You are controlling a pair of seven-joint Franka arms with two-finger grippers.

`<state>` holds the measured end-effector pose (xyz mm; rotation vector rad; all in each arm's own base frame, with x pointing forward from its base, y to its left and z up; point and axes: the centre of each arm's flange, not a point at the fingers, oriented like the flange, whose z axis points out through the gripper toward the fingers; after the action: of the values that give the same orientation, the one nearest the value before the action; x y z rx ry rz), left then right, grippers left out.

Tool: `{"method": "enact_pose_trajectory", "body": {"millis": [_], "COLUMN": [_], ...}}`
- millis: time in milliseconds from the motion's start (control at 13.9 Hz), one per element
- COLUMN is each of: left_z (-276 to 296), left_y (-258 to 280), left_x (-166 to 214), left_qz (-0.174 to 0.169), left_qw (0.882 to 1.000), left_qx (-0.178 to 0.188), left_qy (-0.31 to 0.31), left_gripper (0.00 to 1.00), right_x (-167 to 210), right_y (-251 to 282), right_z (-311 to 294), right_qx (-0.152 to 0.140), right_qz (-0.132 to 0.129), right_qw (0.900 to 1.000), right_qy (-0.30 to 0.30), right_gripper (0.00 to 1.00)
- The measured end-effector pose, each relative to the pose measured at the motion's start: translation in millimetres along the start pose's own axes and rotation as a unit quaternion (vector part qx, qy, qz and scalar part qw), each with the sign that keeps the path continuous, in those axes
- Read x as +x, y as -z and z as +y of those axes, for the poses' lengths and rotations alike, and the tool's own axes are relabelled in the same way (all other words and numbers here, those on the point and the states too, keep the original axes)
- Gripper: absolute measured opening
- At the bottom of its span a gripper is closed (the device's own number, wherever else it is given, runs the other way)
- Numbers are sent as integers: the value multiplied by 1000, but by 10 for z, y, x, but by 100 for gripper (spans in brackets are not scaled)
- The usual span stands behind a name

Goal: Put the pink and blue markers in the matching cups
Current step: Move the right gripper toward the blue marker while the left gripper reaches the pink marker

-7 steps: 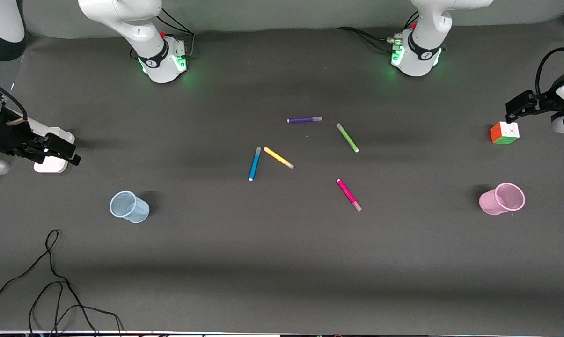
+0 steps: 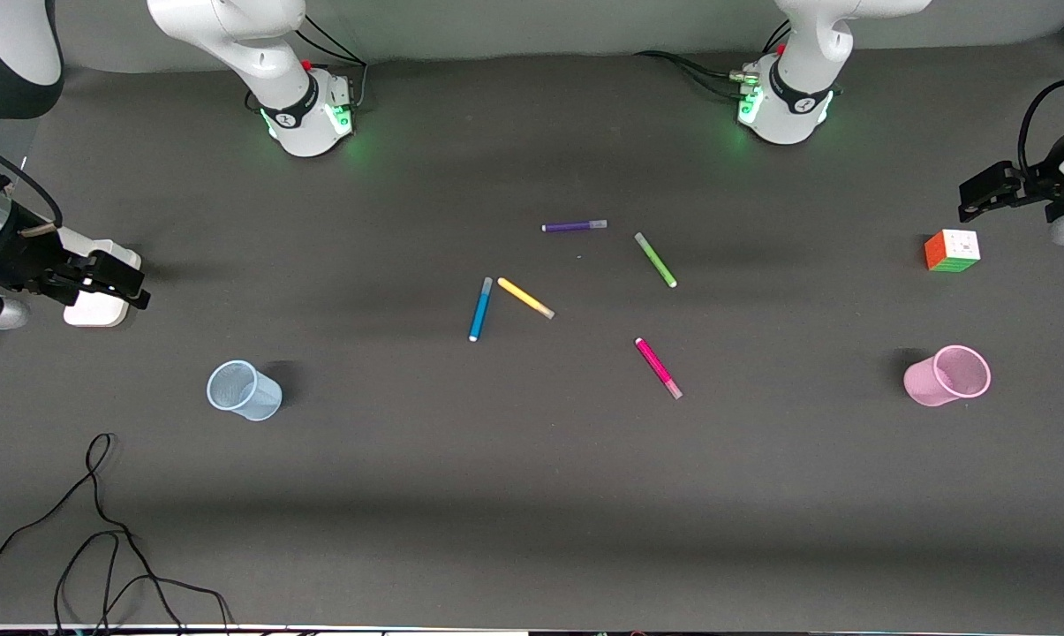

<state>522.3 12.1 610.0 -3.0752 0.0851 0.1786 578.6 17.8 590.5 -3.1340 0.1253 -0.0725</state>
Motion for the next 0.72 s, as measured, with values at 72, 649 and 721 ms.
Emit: {"method": "enact_pose_trajectory", "body": {"millis": [72,649,721], "left_z": [18,852,931], "left_y": [-39,-489,-582], "left_x": [28,229,279], "left_qz": [-4,-76,-86], "left_qw": [1000,995,994], "left_qx": [0,-12,-29], "left_qy": [-1,-59,-55], "left_gripper": [100,100,100], "right_x": [5,-57,-42], "right_y": [-57,-1306,-1559], "right_z": [-105,-1814,-1945], "right_qx": [0,27,43], "right_qz": [-5,-118,-142], "right_qw": [1000,992,988], "right_qy": [3,-22,-33], "right_gripper": [100,100,100]}}
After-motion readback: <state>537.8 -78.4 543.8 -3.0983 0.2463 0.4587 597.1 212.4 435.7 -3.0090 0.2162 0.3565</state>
